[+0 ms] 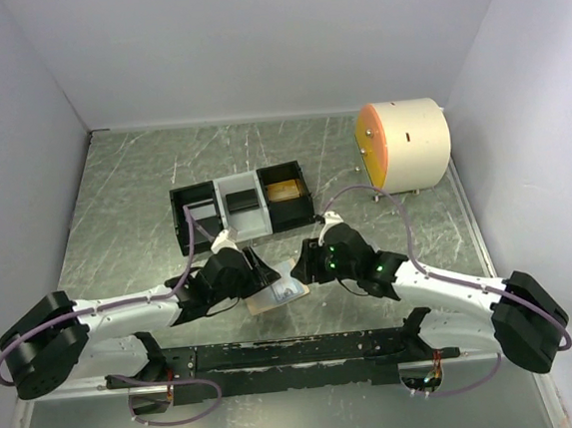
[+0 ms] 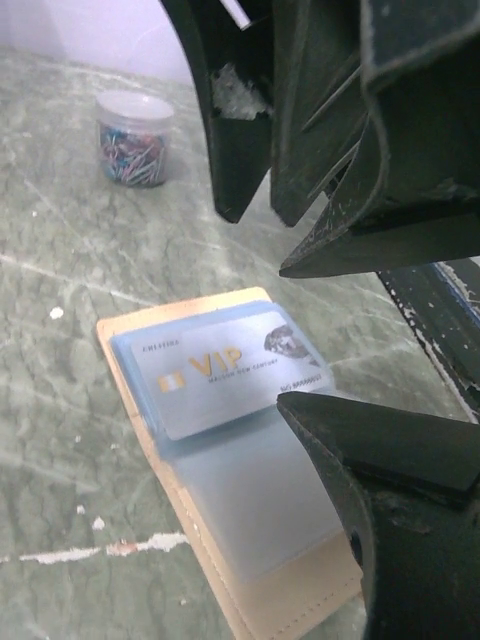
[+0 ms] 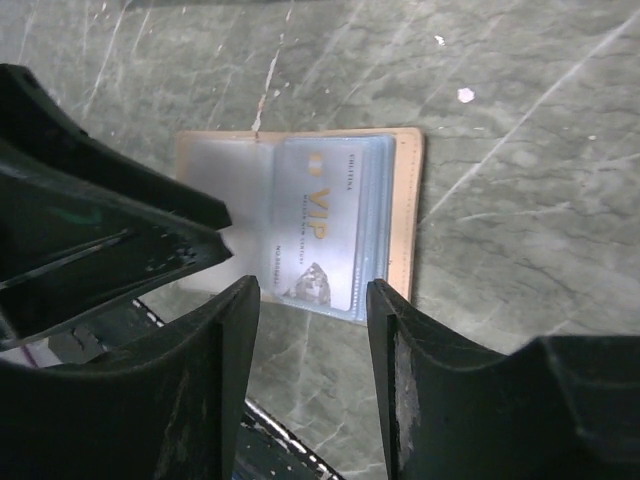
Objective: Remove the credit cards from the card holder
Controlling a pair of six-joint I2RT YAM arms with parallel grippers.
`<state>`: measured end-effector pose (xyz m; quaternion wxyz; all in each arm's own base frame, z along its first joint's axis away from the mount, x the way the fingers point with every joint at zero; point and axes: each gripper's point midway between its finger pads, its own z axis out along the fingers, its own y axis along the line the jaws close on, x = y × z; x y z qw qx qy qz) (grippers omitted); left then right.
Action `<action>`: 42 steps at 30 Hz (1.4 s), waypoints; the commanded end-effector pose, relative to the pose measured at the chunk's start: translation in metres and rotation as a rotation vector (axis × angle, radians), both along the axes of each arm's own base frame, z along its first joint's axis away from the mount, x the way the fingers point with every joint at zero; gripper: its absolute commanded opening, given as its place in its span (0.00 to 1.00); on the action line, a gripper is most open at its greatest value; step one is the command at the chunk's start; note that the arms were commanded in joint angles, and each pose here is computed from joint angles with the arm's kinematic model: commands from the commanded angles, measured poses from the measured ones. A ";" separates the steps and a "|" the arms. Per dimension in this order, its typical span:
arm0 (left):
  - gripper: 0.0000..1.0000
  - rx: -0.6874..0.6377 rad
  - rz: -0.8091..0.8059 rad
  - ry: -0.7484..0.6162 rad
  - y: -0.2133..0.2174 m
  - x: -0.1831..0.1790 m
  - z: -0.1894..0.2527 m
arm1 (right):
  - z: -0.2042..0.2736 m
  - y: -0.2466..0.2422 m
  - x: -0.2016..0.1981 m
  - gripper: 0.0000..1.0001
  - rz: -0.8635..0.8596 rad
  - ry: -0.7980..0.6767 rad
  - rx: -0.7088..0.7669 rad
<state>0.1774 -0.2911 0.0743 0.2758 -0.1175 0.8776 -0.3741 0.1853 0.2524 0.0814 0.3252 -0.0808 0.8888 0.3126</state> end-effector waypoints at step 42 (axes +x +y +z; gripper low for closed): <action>0.34 -0.068 0.116 0.084 0.015 -0.013 -0.049 | -0.066 0.021 -0.012 0.18 0.156 0.229 -0.025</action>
